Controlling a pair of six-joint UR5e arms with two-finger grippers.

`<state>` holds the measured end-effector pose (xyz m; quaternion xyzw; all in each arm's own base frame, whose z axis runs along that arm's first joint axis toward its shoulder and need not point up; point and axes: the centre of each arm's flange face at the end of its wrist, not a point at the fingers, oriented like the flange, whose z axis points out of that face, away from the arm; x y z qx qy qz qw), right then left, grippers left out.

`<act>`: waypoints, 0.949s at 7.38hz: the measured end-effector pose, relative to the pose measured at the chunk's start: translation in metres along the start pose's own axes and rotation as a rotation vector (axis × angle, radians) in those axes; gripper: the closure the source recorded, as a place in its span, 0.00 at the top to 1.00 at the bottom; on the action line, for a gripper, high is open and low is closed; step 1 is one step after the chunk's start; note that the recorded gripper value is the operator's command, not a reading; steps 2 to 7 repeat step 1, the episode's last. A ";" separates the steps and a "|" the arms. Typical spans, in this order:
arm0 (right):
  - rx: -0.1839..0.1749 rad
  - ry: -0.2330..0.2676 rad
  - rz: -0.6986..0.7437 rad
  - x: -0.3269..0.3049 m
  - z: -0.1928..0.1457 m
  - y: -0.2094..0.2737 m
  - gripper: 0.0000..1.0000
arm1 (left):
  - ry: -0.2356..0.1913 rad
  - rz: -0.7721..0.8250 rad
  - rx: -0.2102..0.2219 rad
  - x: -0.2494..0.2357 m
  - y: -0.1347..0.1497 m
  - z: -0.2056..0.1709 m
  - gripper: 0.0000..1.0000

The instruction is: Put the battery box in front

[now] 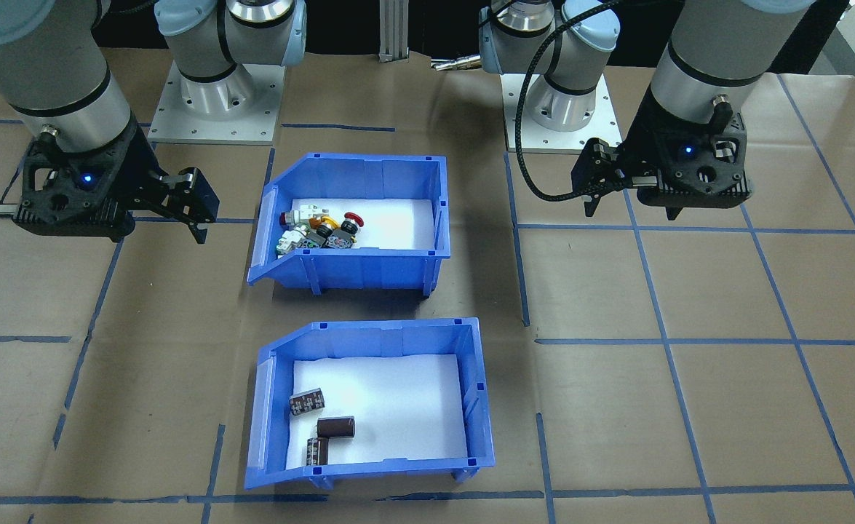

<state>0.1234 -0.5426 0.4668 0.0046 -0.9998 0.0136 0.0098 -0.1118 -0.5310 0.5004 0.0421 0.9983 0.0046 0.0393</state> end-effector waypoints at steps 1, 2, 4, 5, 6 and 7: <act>0.001 0.001 0.001 0.000 -0.001 0.000 1.00 | -0.001 0.000 0.000 0.000 0.000 0.000 1.00; 0.001 0.001 0.001 0.000 -0.001 0.000 1.00 | -0.001 0.000 0.000 0.000 0.000 0.000 1.00; 0.001 0.001 0.001 0.000 -0.001 0.000 1.00 | -0.001 0.000 0.000 0.000 0.000 0.000 1.00; 0.001 0.001 0.001 0.000 -0.001 0.000 1.00 | -0.001 0.000 0.000 0.000 0.000 0.000 1.00; 0.001 0.001 0.001 0.000 -0.001 0.000 1.00 | -0.001 0.000 0.000 0.000 0.000 0.000 1.00; 0.001 0.001 0.001 0.000 -0.001 0.000 1.00 | -0.001 0.000 0.000 0.000 0.000 0.000 1.00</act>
